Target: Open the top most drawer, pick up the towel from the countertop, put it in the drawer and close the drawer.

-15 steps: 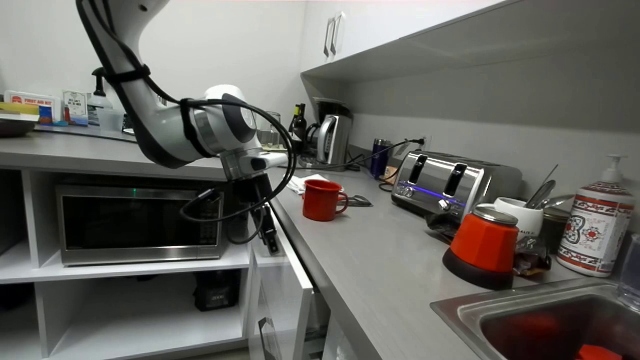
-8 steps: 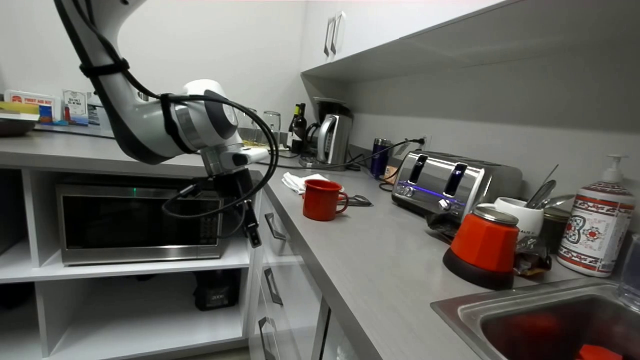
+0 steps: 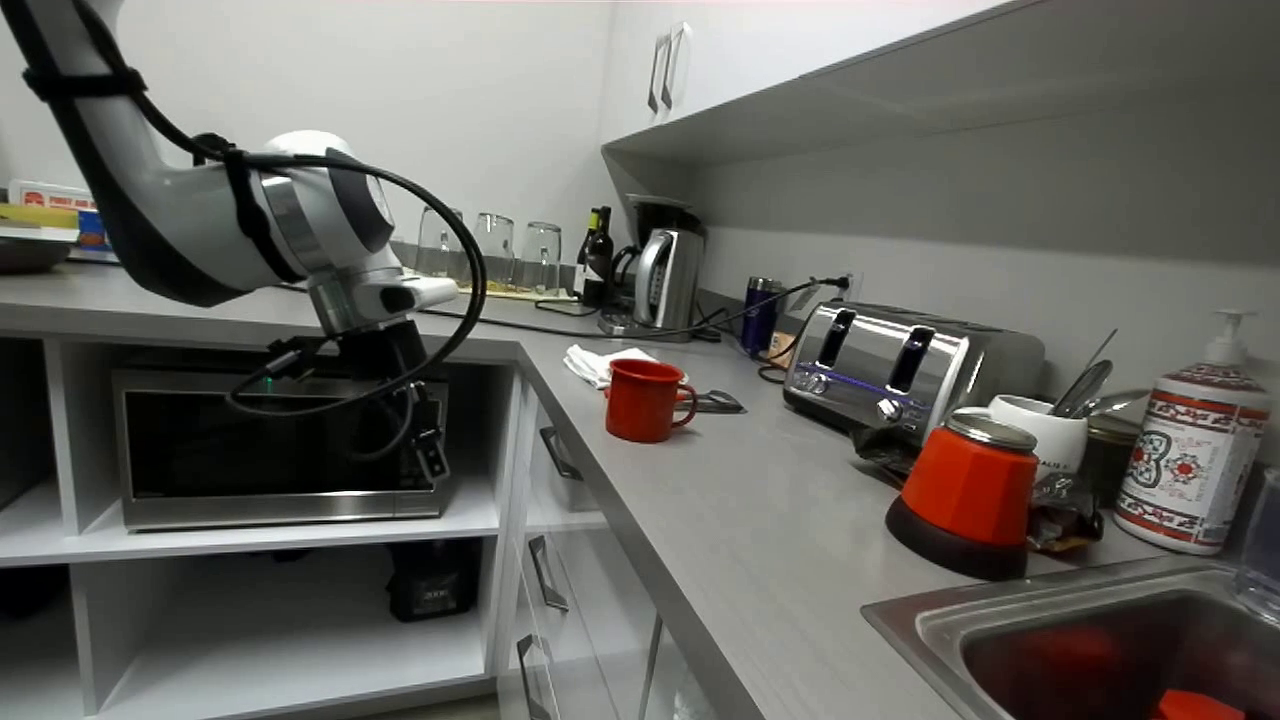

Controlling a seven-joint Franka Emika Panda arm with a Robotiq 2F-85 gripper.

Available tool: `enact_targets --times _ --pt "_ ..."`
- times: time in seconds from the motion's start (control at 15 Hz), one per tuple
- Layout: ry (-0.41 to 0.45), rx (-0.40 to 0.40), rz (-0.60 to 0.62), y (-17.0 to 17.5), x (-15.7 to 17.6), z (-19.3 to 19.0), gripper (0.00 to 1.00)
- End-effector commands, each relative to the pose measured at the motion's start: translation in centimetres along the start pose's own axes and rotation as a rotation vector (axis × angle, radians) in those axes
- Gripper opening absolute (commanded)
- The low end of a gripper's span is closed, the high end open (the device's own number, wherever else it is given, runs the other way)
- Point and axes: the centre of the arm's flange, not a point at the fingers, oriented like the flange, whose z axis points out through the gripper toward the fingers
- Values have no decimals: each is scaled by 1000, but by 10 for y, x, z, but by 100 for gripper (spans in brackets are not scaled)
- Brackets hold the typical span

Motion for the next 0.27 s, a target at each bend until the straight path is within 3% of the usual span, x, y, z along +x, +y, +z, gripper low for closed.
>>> enact_targets --times 0.0,0.2 --pt "2 -1 -7 0 -3 -3 100" --pt "3 -1 -11 2 -5 -7 100"
